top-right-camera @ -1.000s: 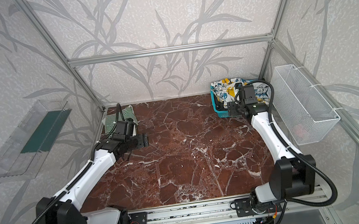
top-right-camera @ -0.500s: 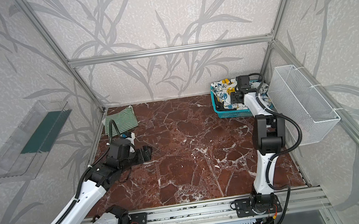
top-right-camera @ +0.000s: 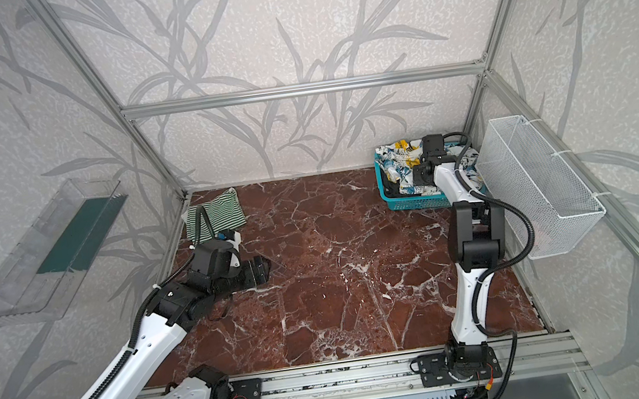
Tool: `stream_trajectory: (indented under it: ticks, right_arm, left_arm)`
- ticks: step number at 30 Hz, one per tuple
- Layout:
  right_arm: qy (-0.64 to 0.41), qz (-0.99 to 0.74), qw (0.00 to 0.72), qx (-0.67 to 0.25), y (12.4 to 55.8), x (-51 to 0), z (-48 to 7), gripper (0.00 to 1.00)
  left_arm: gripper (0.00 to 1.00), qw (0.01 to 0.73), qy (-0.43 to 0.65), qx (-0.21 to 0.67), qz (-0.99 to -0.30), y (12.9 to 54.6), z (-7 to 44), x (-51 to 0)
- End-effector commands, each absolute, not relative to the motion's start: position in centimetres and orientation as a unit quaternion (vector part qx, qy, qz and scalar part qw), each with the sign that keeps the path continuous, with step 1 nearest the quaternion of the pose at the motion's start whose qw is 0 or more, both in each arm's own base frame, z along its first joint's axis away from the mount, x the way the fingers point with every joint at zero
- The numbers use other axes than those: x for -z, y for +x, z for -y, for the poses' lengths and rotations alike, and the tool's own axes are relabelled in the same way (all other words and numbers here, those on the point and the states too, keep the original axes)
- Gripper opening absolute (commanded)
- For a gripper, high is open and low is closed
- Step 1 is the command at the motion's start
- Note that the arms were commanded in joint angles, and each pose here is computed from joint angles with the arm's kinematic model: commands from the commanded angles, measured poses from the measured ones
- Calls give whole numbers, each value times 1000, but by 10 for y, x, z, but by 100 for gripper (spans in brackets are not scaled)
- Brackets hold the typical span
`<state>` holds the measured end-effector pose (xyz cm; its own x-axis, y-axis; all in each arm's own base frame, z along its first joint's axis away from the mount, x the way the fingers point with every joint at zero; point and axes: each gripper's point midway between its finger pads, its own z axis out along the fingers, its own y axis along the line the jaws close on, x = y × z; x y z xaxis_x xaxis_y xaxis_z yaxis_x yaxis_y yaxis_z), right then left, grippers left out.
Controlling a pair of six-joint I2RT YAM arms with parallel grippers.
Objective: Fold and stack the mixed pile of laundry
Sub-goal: 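Grasp the printed garment in the teal basket with the right gripper and lift it, then drop the printed garment onto the table center with the right gripper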
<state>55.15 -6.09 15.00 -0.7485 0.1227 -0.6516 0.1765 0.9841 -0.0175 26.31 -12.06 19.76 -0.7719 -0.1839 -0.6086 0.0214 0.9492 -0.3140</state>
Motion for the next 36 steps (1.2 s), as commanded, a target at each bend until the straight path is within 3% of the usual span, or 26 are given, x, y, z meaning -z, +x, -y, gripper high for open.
stream_trajectory:
  ticks: [1,12,19,23,27,32,36]
  right_arm:
    - [83,-899,430,5,541,-238,51,0]
    - [-7,-846,526,-91,483,-389,-3,0]
    - [-128,-798,555,-196,416,-467,-81,0]
    - [-196,-775,552,-235,377,-486,-132,0]
    - [-212,-783,520,-269,361,-460,-167,0]
    - [-191,-834,436,-279,356,-356,-192,0]
    - [-212,-883,321,-269,323,-251,-216,30]
  left_arm:
    - [88,319,-43,144,-936,263,121,-196]
    - [87,307,-36,162,-937,273,135,-184]
    - [87,311,-35,168,-935,278,138,-186]
    - [87,320,-29,172,-931,279,139,-196]
    - [87,333,-13,170,-927,276,138,-216]
    - [86,337,13,185,-923,265,140,-236]
    - [86,324,27,199,-924,254,143,-232]
